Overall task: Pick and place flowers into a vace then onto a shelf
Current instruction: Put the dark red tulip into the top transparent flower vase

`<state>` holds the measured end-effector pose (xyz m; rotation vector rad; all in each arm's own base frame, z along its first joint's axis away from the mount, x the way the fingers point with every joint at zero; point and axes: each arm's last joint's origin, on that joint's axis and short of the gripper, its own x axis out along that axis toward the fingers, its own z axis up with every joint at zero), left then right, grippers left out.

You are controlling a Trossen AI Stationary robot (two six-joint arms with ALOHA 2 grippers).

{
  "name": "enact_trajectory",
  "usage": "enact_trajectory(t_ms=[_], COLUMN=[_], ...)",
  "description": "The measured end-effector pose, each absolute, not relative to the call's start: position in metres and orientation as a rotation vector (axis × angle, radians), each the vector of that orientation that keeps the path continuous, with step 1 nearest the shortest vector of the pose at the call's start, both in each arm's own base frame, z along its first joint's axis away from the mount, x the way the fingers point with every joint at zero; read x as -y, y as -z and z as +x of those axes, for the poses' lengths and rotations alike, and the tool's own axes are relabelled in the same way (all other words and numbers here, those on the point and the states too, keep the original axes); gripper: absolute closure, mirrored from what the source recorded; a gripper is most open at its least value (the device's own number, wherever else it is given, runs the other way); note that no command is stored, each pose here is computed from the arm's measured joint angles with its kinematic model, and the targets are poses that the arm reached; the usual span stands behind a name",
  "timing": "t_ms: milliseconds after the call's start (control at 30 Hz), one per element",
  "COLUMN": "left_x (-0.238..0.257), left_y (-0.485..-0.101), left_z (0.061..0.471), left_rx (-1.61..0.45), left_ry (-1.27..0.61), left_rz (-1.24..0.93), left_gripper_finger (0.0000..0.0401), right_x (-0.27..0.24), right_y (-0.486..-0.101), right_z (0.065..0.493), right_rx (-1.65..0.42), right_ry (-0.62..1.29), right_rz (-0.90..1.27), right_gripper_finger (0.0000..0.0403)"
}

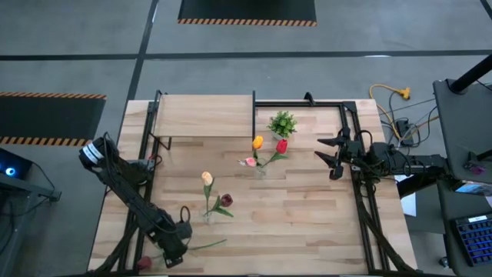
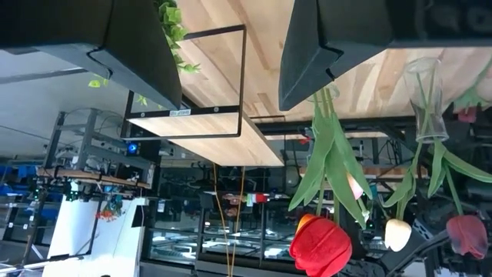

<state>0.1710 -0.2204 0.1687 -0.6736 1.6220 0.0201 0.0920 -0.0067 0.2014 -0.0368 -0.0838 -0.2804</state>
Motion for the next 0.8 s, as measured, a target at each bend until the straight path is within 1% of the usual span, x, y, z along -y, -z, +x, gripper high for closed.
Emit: enact_trajectory(t_ms=[167, 300, 433, 567, 667, 733, 800], left_x=[0.223, 0.222, 0.225, 0.232, 0.239, 0.242, 0.243], left_y=[-0.163, -0.16, -0.147, -0.128, -0.122, -0.121, -0.122], left_z=[0.171, 0.169, 0.168, 0.171, 0.176, 0.178, 0.179], left_rx=[-1.585, -1.577, -1.603, -1.671, -1.702, -1.719, -1.727], left_ry=[0.044, 0.029, -0.012, -0.059, -0.077, -0.086, -0.064], left_rz=[-0.706, -0.692, -0.664, -0.617, -0.599, -0.582, -0.563], left_gripper_finger=[0.0217, 0.0217, 0.0217, 0.0217, 0.0218, 0.0226, 0.0245], right_x=[0.007, 0.007, 0.007, 0.007, 0.007, 0.007, 0.007], right_y=[-0.201, -0.201, -0.201, -0.2, -0.2, -0.2, -0.2], right_z=[0.092, 0.092, 0.092, 0.092, 0.092, 0.092, 0.092], right_rx=[0.083, 0.083, 0.078, 0.07, 0.07, 0.07, 0.07], right_ry=[0.281, 0.28, 0.28, 0.28, 0.28, 0.28, 0.28], right_rz=[-0.037, -0.037, -0.038, -0.039, -0.039, -0.039, -0.039], right_gripper_finger=[0.0193, 0.0193, 0.0193, 0.0193, 0.0193, 0.0193, 0.0193])
